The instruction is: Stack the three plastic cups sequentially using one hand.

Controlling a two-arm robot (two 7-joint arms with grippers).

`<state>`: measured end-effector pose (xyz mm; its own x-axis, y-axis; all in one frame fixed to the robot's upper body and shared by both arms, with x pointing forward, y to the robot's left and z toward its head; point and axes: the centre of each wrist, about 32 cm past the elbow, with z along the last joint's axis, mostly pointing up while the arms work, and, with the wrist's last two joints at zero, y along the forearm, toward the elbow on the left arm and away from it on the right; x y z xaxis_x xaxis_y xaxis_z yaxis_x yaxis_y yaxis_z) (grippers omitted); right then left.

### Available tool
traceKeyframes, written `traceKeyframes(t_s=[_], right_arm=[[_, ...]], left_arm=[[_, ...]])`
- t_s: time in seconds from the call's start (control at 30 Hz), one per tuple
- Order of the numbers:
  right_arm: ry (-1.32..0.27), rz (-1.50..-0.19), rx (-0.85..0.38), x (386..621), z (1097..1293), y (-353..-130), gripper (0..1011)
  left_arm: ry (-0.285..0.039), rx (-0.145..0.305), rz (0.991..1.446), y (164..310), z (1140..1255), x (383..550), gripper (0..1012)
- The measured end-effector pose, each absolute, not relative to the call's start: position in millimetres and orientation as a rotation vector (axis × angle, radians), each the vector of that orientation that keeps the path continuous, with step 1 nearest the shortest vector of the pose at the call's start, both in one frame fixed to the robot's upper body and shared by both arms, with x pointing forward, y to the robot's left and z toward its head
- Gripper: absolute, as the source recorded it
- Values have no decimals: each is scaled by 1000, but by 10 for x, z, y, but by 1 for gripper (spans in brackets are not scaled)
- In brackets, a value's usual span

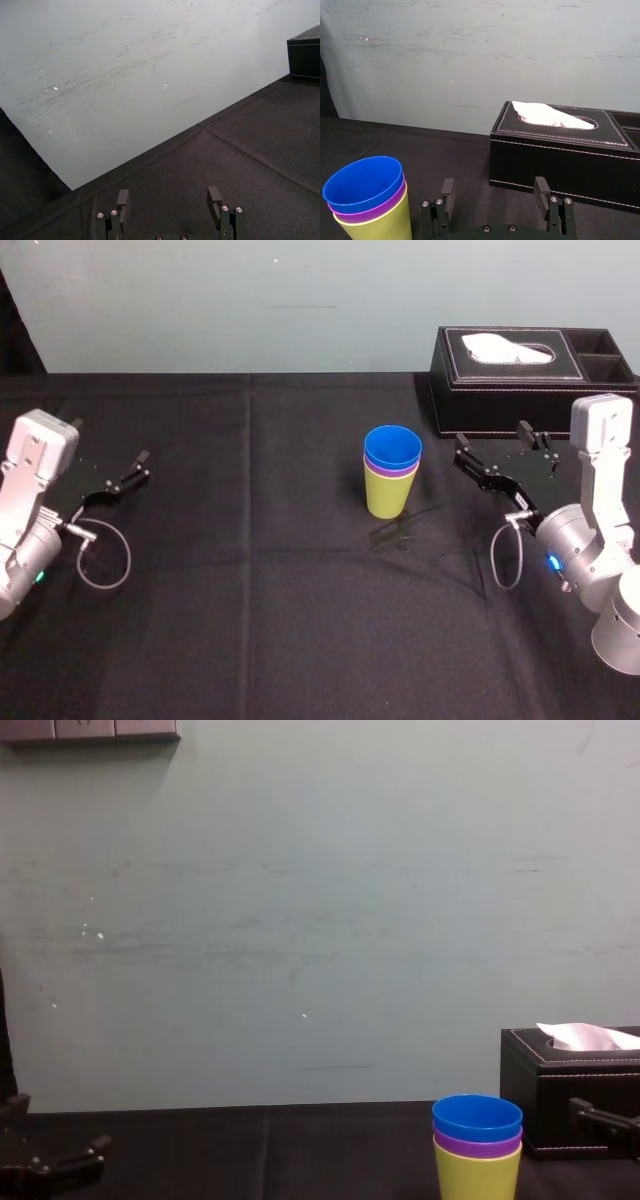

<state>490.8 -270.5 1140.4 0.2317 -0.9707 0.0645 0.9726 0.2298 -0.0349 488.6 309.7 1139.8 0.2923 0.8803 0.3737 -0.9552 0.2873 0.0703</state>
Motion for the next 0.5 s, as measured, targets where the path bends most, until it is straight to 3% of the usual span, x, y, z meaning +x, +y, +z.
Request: traceKeyframes(t_s=[0.5], right_arm=[[-31,-1340,-70,4904,11406,-2702,1000]], left_arm=[[-285,304,1248,3096,11398,4886,1011]])
